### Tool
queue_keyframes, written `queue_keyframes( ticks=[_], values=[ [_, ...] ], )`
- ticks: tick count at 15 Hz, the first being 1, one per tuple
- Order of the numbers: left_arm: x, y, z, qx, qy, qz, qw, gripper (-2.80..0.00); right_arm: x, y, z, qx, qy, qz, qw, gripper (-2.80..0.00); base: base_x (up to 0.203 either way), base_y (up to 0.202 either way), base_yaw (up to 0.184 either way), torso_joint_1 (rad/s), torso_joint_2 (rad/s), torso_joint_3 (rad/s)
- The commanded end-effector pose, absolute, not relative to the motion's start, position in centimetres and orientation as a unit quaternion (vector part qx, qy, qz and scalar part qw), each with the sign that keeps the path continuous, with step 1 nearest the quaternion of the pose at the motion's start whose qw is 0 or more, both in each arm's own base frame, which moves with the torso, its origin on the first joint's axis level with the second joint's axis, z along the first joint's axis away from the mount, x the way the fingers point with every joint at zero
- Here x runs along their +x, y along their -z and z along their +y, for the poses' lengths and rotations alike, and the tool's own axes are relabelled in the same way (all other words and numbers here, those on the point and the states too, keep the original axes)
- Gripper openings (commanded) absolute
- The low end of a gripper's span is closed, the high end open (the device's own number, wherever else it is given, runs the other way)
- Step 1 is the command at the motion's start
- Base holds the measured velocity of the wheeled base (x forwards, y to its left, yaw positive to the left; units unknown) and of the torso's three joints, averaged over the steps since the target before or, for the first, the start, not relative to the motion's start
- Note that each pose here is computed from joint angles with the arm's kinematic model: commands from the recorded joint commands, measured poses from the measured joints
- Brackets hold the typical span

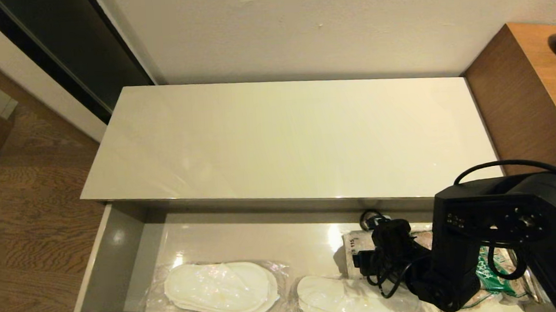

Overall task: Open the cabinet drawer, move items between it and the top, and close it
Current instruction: Take out the tissue from the drawer

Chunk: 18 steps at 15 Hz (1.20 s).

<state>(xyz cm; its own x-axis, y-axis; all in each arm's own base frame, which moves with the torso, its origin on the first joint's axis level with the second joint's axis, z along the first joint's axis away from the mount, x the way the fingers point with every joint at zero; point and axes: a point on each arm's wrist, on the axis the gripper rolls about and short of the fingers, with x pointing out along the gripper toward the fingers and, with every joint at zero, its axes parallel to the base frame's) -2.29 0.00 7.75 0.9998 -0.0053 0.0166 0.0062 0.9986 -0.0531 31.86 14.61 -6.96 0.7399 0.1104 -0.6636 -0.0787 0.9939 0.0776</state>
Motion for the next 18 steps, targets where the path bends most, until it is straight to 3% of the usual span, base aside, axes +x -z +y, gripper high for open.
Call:
queue_keyframes(
  ticks=[1, 3, 4, 18],
  values=[
    [-2.29, -7.75, 0.0, -0.027, 0.003, -0.008, 1.0, -2.8, 31.76, 7.08, 14.94, 0.021, -0.055, 0.356, 0.933, 0.0, 0.0, 0.0, 0.0, 0.0, 0.0, 0.0],
    [-2.29, -7.75, 0.0, -0.027, 0.003, -0.008, 1.0, -2.8, 31.71, 7.12, 15.1, 0.02, -0.057, 0.357, 0.932, 0.0, 0.0, 0.0, 0.0, 0.0, 0.0, 0.0],
    [-2.29, -7.75, 0.0, -0.027, 0.003, -0.008, 1.0, -2.8, 31.71, 7.12, 15.11, 0.02, -0.057, 0.357, 0.932, -2.8, 0.0, 0.0, 0.0, 0.0, 0.0, 0.0],
    [-2.29, -7.75, 0.0, -0.027, 0.003, -0.008, 1.0, -2.8, 31.25, 6.89, 14.88, 0.021, -0.055, 0.361, 0.931, -2.8, 0.0, 0.0, 0.0, 0.0, 0.0, 0.0]
  ],
)
